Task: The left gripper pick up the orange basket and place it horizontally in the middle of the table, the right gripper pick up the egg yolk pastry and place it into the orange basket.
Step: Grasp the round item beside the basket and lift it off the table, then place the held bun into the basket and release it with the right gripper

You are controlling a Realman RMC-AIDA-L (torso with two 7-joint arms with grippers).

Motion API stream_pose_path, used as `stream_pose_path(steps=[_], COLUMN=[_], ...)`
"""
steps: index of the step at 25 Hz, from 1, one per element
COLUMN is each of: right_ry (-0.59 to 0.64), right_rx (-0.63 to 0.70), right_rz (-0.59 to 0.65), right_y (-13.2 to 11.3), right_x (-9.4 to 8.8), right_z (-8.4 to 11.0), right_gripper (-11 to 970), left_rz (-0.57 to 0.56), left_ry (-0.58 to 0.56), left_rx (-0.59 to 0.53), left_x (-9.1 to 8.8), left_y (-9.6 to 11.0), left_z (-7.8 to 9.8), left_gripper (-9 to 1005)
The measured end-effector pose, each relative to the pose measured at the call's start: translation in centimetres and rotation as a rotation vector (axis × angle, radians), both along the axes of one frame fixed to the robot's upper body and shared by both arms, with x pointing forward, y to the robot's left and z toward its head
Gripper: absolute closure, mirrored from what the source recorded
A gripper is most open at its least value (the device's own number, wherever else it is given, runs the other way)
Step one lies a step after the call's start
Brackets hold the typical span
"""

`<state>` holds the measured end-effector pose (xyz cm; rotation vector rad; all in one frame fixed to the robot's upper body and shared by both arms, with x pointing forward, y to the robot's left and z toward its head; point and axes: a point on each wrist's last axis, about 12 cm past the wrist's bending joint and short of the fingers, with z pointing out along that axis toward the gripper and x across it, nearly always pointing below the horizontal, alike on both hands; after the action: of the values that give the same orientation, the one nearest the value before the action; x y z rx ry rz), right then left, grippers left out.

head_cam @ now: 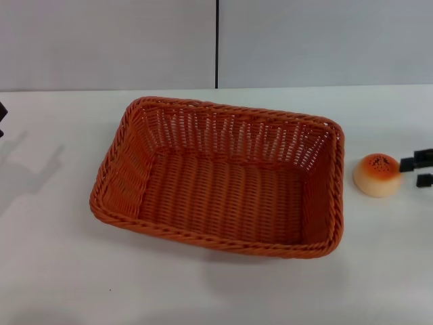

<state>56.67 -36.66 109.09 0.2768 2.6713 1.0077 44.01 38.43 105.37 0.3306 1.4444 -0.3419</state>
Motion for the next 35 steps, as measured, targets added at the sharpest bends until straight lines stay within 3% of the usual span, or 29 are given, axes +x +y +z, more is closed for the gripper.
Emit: stream_pose_path(steps=[9,21,25,31,35], right_ry=[-0.037,-0.025,-0.05,-0.069,-0.134], right_rx=[-0.004,-0.006,-0.005,-0.017,-0.003], right_rz=[0.028,0.068,0.018,-0.062,-0.141], right_y=[2.2,3.6,1.8,-0.5,-3.1], right_x=[1.5,1.1,0.2,-0.8,-2.0], right_z=[-0.4,-1.3,-0.7,0.4,2.8], right_gripper=[390,443,461,630,669], left_rz=[0.004,0.009,0.017,0.021,0.016], left_ry=[0.001,0.008,0.011,0.013,0.009], left_rx=[0.012,0.006,0.006,0.006,0.005], left_x=[-0.3,-0.5,-0.7,-0.8,-0.5], left_y=[0.0,0.0,0.1,0.2,0.1], left_z=[-0.2,-0.4,-0.5,-0.5,-0.4], left_gripper=[182,182,183,183,183])
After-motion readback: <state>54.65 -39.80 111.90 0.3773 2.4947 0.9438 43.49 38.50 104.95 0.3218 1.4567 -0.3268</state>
